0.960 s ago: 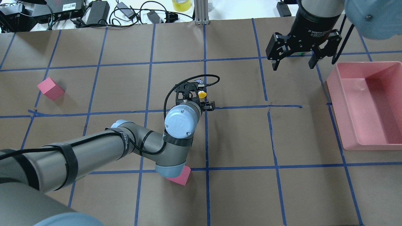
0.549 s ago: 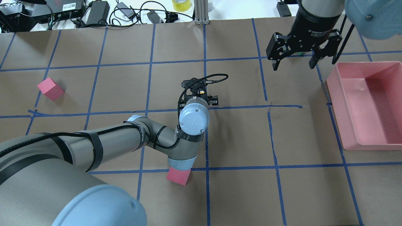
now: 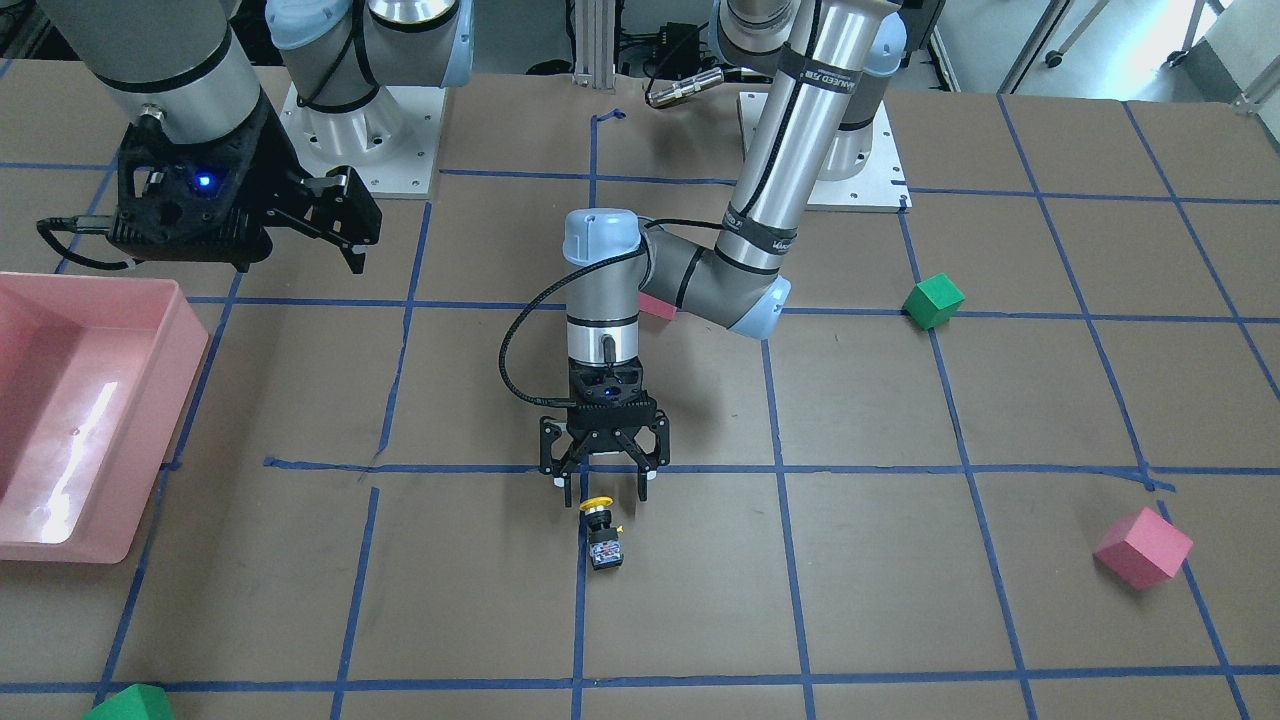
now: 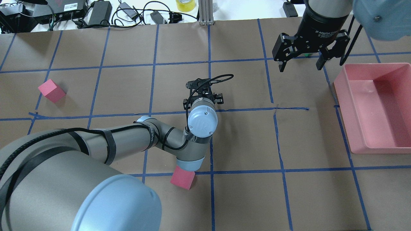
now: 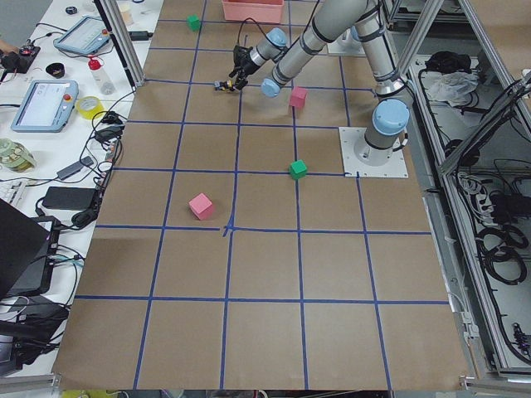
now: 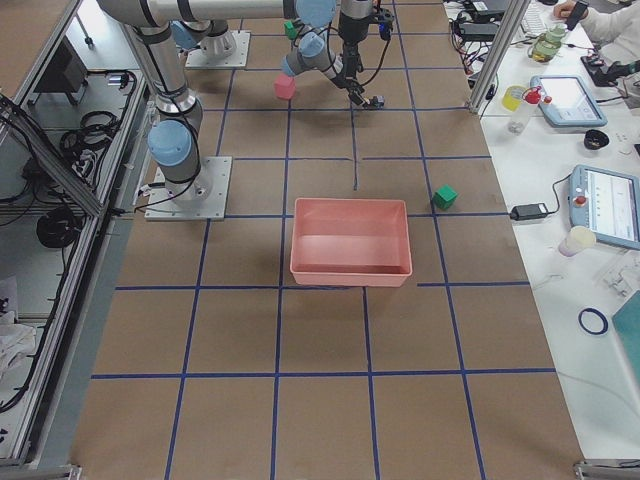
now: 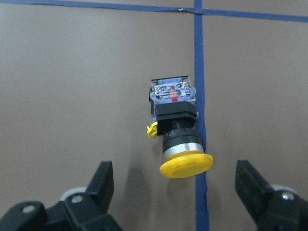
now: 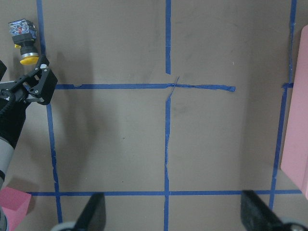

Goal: Align button upright
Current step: 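Grasp the button's black body with the left gripper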

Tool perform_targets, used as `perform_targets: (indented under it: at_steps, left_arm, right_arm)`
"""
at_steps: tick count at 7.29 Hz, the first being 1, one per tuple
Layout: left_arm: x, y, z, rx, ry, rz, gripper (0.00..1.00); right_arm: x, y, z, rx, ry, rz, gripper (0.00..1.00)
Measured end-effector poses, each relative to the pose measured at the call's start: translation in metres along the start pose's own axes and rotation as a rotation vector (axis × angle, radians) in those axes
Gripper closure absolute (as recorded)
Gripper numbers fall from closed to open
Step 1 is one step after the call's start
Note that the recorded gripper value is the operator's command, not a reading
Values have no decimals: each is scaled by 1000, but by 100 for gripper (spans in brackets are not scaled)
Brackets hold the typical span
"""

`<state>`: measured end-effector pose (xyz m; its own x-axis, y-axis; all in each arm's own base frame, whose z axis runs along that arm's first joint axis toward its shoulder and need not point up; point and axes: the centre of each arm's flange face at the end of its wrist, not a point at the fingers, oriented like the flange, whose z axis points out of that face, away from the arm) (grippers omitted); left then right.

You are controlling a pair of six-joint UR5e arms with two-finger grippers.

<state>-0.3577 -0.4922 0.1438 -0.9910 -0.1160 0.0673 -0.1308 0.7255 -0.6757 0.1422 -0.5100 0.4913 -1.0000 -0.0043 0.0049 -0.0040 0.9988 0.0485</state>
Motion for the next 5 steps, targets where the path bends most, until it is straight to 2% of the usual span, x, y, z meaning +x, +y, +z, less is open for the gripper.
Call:
perform_targets:
  at_steps: [3,5]
  left_arm:
    - [4,1,7,2,-3,-20,52]
    - [5,4,9,-2,-4,-20,90]
  right_arm:
    - [0,0,0,0,0,1,0]
    - [0,0,0,0,0,0,0]
